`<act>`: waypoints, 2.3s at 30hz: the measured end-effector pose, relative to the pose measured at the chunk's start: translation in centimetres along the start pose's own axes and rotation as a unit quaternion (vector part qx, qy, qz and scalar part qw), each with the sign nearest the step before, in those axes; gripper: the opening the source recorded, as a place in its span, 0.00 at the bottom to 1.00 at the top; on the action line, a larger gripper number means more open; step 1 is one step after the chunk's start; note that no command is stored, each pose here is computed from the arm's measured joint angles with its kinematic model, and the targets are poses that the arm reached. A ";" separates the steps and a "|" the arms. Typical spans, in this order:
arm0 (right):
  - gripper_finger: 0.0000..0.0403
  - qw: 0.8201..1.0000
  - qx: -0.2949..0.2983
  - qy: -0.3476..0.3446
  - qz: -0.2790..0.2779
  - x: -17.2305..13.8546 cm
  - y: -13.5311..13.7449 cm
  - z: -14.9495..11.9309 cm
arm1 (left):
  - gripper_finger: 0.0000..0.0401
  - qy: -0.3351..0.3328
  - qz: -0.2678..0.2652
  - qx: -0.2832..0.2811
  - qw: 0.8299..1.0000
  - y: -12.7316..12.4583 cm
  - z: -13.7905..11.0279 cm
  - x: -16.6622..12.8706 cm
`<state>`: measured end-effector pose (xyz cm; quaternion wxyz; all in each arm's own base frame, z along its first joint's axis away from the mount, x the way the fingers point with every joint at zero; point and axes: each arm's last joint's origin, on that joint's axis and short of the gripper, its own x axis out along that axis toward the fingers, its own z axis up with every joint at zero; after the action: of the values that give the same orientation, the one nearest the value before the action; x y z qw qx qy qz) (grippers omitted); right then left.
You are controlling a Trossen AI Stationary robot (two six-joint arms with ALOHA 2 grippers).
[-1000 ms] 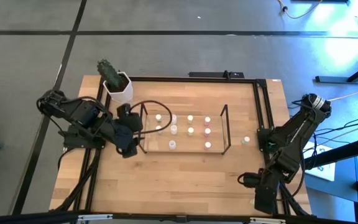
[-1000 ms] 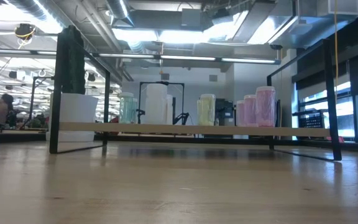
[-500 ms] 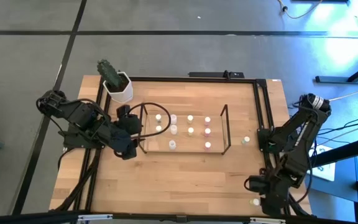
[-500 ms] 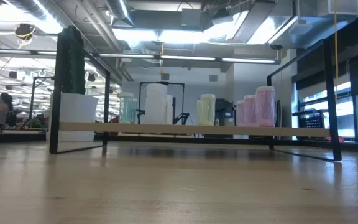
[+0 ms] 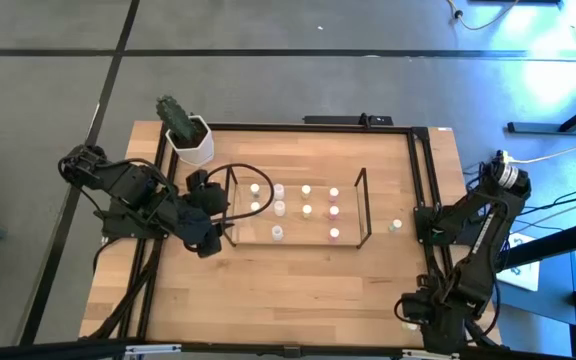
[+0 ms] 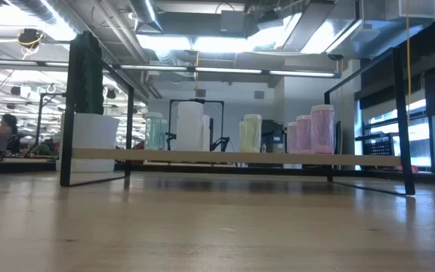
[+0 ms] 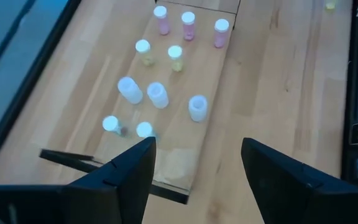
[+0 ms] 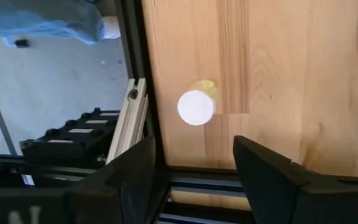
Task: Pick and place medicine bottles onto shelf by color
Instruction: Put the yellow pill bottle aligned with the other yellow pill bottles on the shelf
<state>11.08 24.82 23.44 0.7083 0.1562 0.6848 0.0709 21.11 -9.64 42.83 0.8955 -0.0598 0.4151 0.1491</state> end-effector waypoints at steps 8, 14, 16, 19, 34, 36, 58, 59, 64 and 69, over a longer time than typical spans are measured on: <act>0.54 1.000 0.004 0.006 -0.012 0.8 0.1 0.1 | 0.58 0.001 -0.016 -0.017 1.000 -0.4 -0.1 -0.1; 0.54 1.000 -0.006 0.007 -0.023 1.4 0.3 -0.2 | 0.58 -0.007 -0.018 -0.013 1.000 -0.6 -0.2 -0.3; 0.54 1.000 -0.006 0.007 -0.024 1.4 0.3 -0.2 | 0.58 -0.007 -0.018 -0.013 1.000 -0.7 -0.2 -0.3; 0.54 1.000 -0.007 0.004 -0.025 1.4 0.3 -0.2 | 0.58 -0.007 -0.018 -0.013 1.000 -0.7 -0.2 -0.3; 0.54 0.998 -0.021 -0.050 -0.016 1.7 0.9 -0.4 | 0.58 -0.007 -0.018 -0.013 1.000 -0.7 -0.2 -0.3; 0.54 0.998 -0.028 -0.056 -0.019 2.3 1.2 -0.7 | 0.58 -0.007 -0.018 -0.013 1.000 -0.7 -0.2 -0.3; 0.54 0.996 -0.035 -0.039 -0.074 6.0 1.4 -0.9 | 0.58 -0.014 -0.023 -0.019 0.999 -0.8 0.0 -0.3; 0.54 0.996 -0.034 -0.038 -0.077 6.2 1.4 -0.9 | 0.58 -0.014 -0.023 -0.019 0.999 -0.8 0.0 -0.3; 0.54 0.995 -0.033 -0.035 -0.088 7.0 1.4 -0.8 | 0.58 -0.014 -0.023 -0.019 0.999 -0.8 0.0 -0.3; 0.49 0.995 -0.031 -0.035 -0.090 7.1 1.4 -0.8 | 0.58 -0.014 -0.023 -0.019 0.999 -0.8 0.0 -0.3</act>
<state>10.82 28.47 17.14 0.7398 0.0743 0.6684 0.0231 21.12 -10.44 43.05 0.9032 -0.0847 0.3977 0.1371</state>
